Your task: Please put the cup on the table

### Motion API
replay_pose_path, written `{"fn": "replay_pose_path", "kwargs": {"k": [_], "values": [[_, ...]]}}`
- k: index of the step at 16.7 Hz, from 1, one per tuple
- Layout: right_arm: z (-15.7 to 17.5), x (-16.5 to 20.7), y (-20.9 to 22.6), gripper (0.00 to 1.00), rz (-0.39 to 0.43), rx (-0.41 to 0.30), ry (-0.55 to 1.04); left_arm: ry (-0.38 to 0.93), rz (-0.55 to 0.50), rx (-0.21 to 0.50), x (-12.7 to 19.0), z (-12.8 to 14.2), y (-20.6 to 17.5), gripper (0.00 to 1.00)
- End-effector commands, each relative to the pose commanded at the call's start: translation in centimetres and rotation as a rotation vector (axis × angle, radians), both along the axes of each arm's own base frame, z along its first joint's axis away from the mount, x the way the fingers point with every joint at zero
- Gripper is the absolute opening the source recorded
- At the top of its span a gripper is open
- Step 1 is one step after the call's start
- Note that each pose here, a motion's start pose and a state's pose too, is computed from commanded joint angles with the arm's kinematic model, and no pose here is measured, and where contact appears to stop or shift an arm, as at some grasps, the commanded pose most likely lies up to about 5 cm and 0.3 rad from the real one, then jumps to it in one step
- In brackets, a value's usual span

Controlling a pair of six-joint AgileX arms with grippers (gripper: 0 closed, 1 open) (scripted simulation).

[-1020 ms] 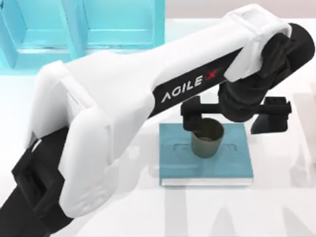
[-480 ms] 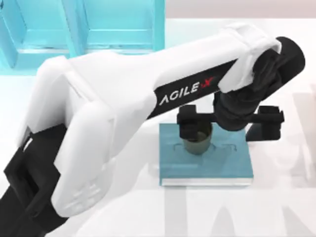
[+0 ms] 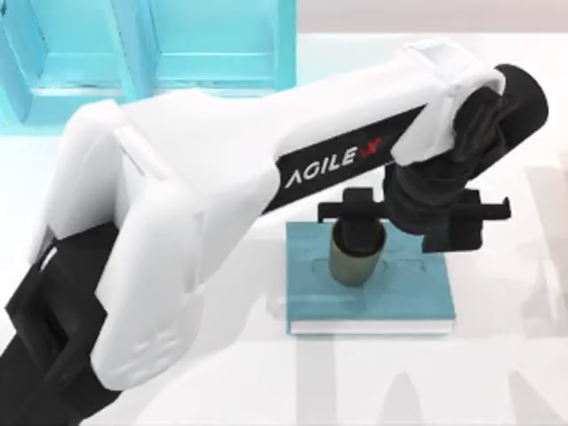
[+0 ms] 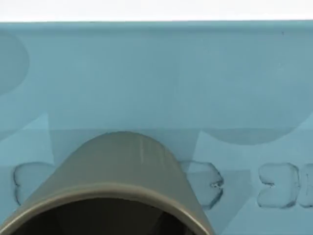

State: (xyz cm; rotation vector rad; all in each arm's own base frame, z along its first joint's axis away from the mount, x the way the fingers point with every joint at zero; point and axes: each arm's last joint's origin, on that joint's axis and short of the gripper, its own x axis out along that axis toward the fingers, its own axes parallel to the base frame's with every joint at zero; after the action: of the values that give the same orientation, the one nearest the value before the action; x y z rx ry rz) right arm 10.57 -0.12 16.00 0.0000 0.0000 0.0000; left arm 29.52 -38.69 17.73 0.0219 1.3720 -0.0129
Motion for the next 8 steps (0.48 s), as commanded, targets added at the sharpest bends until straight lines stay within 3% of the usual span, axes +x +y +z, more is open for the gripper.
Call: {"fn": "replay_pose_path", "kwargs": {"k": [5,8], "values": [[0.00,0.00,0.00,1.00,0.000,0.000,0.000,0.000,0.000,0.000,0.00,0.00,0.00,0.02],[0.00,0.00,0.00,1.00,0.000,0.000,0.000,0.000,0.000,0.000,0.00,0.00,0.00,0.00]]}}
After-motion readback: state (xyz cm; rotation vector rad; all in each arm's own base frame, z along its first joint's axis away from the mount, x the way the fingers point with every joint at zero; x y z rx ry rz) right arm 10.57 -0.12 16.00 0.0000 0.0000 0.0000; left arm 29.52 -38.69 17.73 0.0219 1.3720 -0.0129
